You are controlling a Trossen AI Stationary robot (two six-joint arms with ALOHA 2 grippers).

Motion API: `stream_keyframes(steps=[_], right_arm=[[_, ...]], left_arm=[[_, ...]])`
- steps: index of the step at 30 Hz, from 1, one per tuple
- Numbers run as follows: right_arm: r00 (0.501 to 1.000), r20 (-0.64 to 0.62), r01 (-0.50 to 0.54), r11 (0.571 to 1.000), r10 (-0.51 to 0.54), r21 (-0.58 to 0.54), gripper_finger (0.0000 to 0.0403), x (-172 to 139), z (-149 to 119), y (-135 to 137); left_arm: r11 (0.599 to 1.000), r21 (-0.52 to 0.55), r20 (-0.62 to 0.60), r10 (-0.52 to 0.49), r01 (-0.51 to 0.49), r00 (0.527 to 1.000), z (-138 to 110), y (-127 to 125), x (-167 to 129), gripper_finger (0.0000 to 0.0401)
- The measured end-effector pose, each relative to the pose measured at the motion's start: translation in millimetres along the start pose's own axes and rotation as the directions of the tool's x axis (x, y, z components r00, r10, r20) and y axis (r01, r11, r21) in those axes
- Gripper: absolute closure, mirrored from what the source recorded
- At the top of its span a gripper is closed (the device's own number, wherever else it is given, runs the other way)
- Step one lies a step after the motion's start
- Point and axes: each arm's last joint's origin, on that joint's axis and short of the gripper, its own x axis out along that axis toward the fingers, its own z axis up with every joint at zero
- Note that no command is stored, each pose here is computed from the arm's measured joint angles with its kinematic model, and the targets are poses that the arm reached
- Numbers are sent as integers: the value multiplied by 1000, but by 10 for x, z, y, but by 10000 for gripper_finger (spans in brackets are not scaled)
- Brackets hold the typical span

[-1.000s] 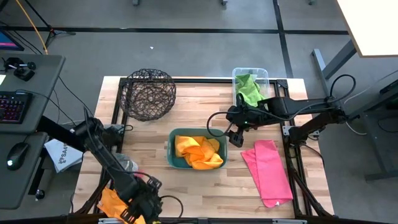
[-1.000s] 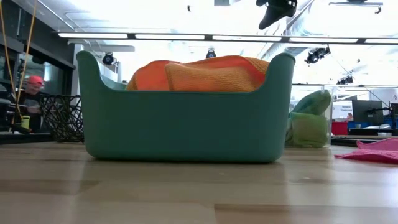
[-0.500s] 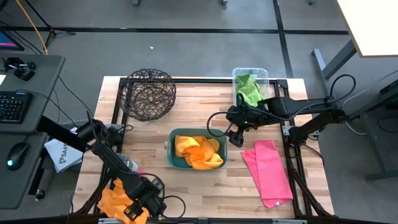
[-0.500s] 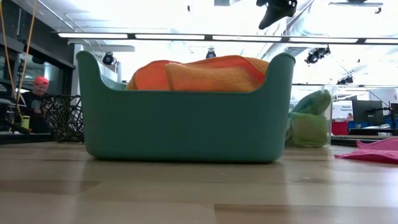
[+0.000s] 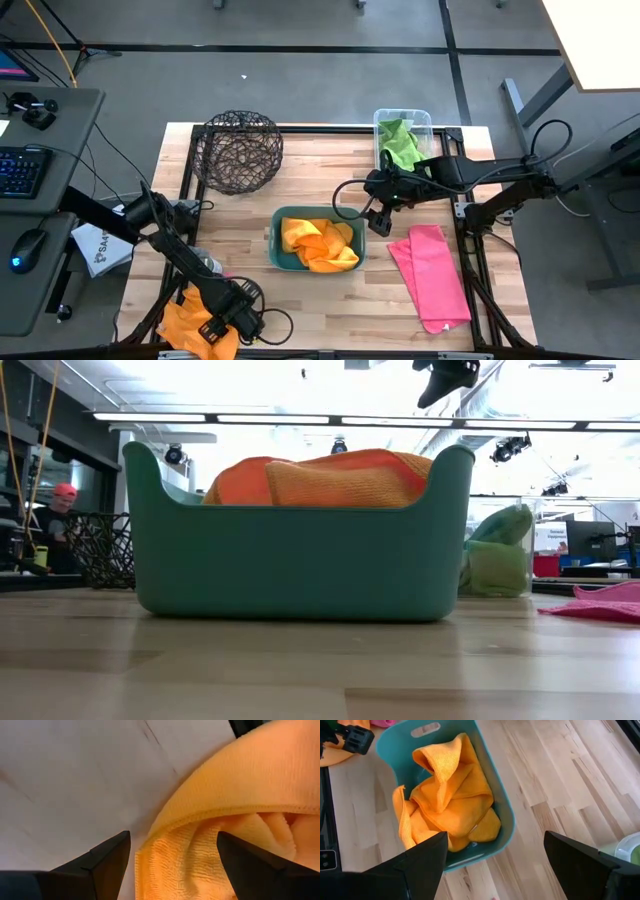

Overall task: Sort microfiber towel by color & place in baskets
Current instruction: Put the yellow microfiber cloth into the blue bin

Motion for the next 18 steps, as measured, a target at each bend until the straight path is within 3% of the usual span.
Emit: stream_keyframes(steps=[3,5,8,10,11,15,18], right_arm=[[1000,-9,3,1000,-3,-4,78,-1,-12,2],[1000,-16,6,1000,-6,-5,78,-1,-18,-1],[1000,-21,8,1000,-9,-12,78,-1,-23,-4],[1000,-23,9,1000,-9,-14,78,-1,-25,-5],[1000,-28,8,1000,-9,-15,78,-1,-29,-6],[999,-46,7,1000,-7,-18,78,-2,-44,-10],[999,-52,5,999,-7,-35,78,-2,-49,-11]], left_arm=[[1000,8,1,27,-27,1000,-17,4,24,133],[997,18,6,73,-73,997,-21,5,29,168],[986,-30,17,167,-166,986,-21,26,27,267],[983,-83,18,167,-165,986,-16,66,14,352],[983,-108,20,150,-147,988,-12,84,2,376],[983,-150,42,117,-110,992,-47,82,-163,394],[986,-156,129,78,-58,989,-77,50,-563,398]])
